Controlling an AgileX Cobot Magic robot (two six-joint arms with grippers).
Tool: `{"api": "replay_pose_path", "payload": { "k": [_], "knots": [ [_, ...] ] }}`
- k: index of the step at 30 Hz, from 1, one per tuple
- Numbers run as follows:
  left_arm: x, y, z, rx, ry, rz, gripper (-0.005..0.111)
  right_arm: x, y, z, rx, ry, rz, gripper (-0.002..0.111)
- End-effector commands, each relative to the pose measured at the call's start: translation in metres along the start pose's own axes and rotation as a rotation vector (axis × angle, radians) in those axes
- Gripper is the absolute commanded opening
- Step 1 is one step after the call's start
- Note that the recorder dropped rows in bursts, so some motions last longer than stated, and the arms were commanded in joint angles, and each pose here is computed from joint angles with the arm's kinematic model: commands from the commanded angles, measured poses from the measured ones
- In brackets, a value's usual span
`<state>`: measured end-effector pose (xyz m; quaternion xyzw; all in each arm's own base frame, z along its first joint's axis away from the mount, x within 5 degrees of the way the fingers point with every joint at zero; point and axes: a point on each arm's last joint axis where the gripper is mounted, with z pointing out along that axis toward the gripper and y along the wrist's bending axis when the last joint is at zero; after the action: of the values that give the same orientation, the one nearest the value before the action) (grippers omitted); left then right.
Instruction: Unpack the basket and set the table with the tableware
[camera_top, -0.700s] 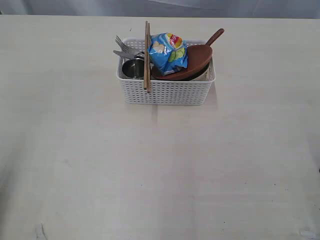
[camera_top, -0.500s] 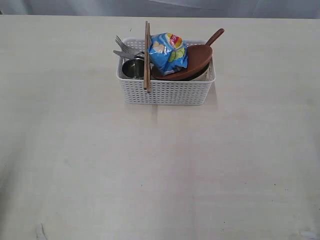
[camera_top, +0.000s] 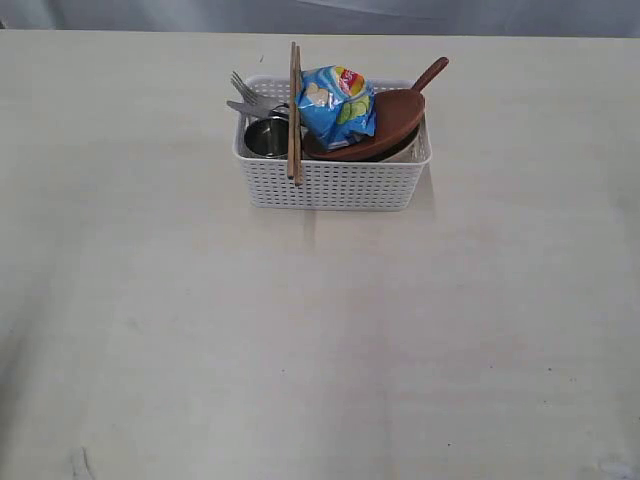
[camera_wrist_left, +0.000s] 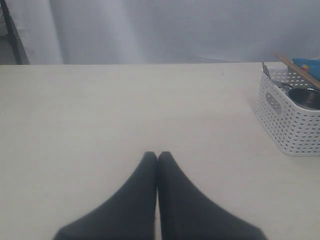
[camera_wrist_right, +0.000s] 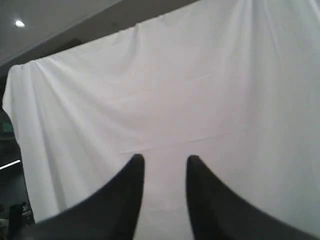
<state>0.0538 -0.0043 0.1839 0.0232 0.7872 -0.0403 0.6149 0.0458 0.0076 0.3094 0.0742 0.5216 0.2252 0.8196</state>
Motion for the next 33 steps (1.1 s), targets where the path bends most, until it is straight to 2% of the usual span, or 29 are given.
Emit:
{"api": "replay_pose_path", "payload": {
  "k": [1,3,4,6,7,9,12,16,18,21,27,33],
  "knots": [
    [0.000,0.000,0.000,0.006,-0.006,0.009,0.000,-0.022,0.000,0.039,0.215,0.313,-0.077,0.075],
    [0.000,0.000,0.000,0.006,-0.006,0.009,0.000,-0.025,-0.004,0.066,0.311,0.551,-0.209,0.070],
    [0.000,0.000,0.000,0.006,-0.006,0.009,0.000,-0.024,-0.006,0.084,0.353,0.664,-0.226,0.067],
    [0.000,0.000,0.000,0.006,-0.006,0.009,0.000,-0.014,-0.008,0.108,0.368,0.825,-0.192,0.066],
    [0.000,0.000,0.000,0.006,-0.006,0.009,0.000,-0.006,-0.007,0.118,0.351,0.895,-0.158,0.066],
    [0.000,0.000,0.000,0.006,-0.006,0.009,0.000,0.031,-0.005,0.143,0.242,1.114,-0.009,0.066],
    [0.000,0.000,0.000,0.006,-0.006,0.009,0.000,0.062,-0.009,0.159,0.201,1.231,0.097,0.066],
    [0.000,0.000,0.000,0.006,-0.006,0.009,0.000,0.126,0.001,0.170,0.129,1.424,0.100,0.063],
    [0.000,0.000,0.000,0.006,-0.006,0.009,0.000,0.156,0.012,0.178,0.120,1.415,0.100,0.063],
    [0.000,0.000,0.000,0.006,-0.006,0.009,0.000,0.178,0.019,0.189,0.158,1.396,0.147,0.063],
    [0.000,0.000,0.000,0.006,-0.006,0.009,0.000,0.208,0.019,0.207,0.219,1.469,0.210,0.063],
    [0.000,0.000,0.000,0.006,-0.006,0.009,0.000,0.226,0.014,0.207,0.259,1.508,0.225,0.063]
  ]
}}
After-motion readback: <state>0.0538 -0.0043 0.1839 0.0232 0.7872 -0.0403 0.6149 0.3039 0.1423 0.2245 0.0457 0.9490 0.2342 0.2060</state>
